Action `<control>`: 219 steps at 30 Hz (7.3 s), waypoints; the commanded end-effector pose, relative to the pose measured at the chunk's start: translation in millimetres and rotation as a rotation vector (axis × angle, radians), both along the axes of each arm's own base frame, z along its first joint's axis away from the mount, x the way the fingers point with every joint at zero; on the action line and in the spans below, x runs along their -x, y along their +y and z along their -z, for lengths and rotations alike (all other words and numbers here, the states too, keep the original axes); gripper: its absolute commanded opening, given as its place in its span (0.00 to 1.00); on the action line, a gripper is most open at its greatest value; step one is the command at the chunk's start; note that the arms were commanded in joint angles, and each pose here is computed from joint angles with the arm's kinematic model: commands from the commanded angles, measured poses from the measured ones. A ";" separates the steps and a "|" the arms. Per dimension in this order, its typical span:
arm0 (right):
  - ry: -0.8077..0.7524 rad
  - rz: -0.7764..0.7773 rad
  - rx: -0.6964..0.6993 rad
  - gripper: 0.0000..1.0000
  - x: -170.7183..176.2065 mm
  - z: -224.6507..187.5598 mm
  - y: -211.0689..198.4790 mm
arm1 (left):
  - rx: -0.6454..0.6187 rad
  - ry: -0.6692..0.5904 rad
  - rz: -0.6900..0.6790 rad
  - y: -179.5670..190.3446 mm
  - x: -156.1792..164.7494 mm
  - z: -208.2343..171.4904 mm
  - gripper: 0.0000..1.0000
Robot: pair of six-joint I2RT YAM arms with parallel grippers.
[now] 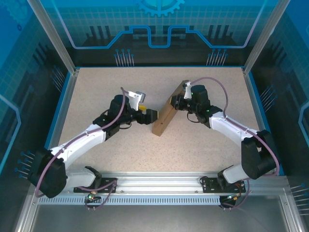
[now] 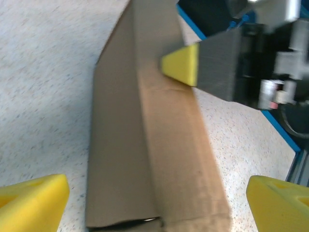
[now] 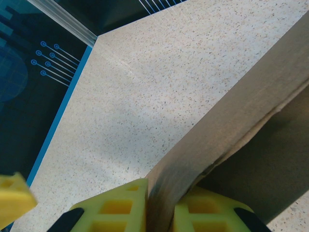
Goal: Fold the paper box
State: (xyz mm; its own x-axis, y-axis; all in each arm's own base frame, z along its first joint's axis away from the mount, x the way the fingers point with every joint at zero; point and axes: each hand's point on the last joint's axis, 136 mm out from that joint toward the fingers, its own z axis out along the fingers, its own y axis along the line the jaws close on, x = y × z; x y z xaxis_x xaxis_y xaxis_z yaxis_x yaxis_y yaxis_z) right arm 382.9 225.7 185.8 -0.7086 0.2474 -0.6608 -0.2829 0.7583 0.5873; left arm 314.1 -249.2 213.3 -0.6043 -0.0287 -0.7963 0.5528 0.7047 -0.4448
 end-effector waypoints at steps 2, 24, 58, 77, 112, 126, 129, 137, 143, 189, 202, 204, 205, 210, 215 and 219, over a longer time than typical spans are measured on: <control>0.118 0.004 0.117 0.16 13.7 45.9 -7.8 | -0.187 -0.097 0.029 -9.6 -2.3 11.7 0.96; 0.055 -0.013 0.085 0.24 10.1 15.2 -11.7 | -0.469 -0.137 0.163 -50.9 -5.0 60.0 0.51; -0.316 -0.541 0.845 0.40 -28.6 -22.6 -95.4 | -0.392 -0.260 0.523 15.5 1.5 39.2 0.42; -0.051 -0.399 0.784 0.05 -19.8 -28.0 -76.2 | -0.424 -0.237 0.462 20.8 -9.5 43.2 0.42; 0.075 -0.192 0.727 0.03 -20.5 21.9 -104.4 | -0.359 -0.199 0.335 22.1 -22.4 22.3 0.72; 0.055 -0.183 0.729 0.03 -14.5 8.8 -99.4 | -0.307 -0.076 -0.136 84.5 -7.1 -5.6 0.71; 0.051 -0.191 0.729 0.03 -14.7 8.7 -96.2 | -0.355 -0.038 -0.172 94.2 -5.8 -1.8 0.64; 0.048 -0.195 0.734 0.03 -13.7 6.6 -95.4 | -0.407 0.066 -0.141 88.9 -11.9 14.6 0.37; 0.057 -0.202 0.735 0.03 -13.1 9.4 -95.4 | -0.395 0.050 -0.157 86.2 -20.5 10.5 0.18; 0.112 -0.212 0.746 0.03 -2.7 37.2 -93.7 | 0.132 0.335 -0.419 62.1 -25.7 19.3 0.00; 0.137 -0.170 0.767 0.03 6.8 55.8 -104.1 | -0.048 0.271 -0.377 68.4 -7.0 37.6 0.29; 0.140 -0.170 0.768 0.03 8.1 56.8 -104.3 | -0.039 0.243 -0.352 66.0 -5.9 27.1 0.39; 0.139 -0.170 0.767 0.03 8.3 56.2 -104.1 | -0.037 0.236 -0.334 64.5 -4.7 22.5 0.44; 0.133 -0.170 0.772 0.03 8.3 53.9 -103.9 | 0.003 0.245 -0.313 68.6 -5.3 4.8 0.59; 0.133 -0.173 0.771 0.03 8.3 54.7 -102.4 | 0.170 0.259 -0.340 70.1 -22.9 -12.4 0.69; 0.135 -0.179 0.770 0.03 9.0 55.5 -101.5 | 0.234 0.301 -0.352 67.6 -39.3 -10.9 0.73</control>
